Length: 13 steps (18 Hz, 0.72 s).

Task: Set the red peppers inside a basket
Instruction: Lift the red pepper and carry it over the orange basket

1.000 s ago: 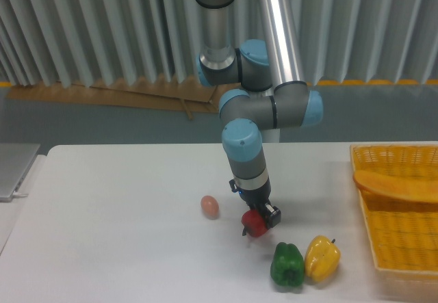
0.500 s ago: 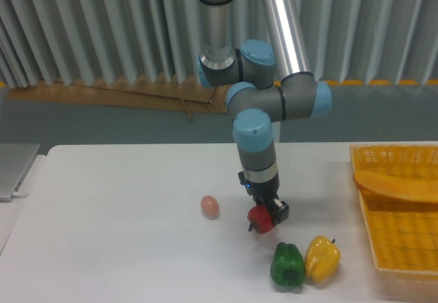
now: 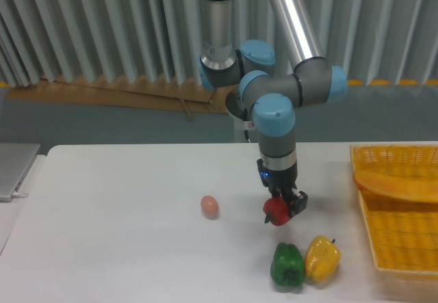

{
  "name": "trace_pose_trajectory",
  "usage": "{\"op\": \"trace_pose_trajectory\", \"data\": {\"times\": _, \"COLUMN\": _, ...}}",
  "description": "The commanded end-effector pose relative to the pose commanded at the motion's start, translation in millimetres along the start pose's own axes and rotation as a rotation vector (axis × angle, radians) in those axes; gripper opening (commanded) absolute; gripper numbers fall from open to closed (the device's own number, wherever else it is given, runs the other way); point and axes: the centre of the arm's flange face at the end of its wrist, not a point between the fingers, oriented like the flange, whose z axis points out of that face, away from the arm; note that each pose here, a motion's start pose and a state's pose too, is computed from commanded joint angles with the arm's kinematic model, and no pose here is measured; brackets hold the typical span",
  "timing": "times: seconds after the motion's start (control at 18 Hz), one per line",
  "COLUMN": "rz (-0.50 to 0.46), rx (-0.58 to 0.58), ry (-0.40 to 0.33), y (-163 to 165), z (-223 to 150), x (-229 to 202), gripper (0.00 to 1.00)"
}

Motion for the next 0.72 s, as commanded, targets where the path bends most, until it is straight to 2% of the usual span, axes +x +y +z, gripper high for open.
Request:
{"op": "trace_pose_trajectory", "data": {"times": 0.22, "rz": 0.058, "rx": -0.009, "ry": 0.023, "y": 40, "z": -9, "x": -15, "gripper": 0.37}}
{"op": "trace_pose_trajectory", "data": {"times": 0.72, "rz": 0.170, "rx": 0.029, "ry": 0.057, "y": 92, "z": -26, "x": -32, "gripper": 0.36}}
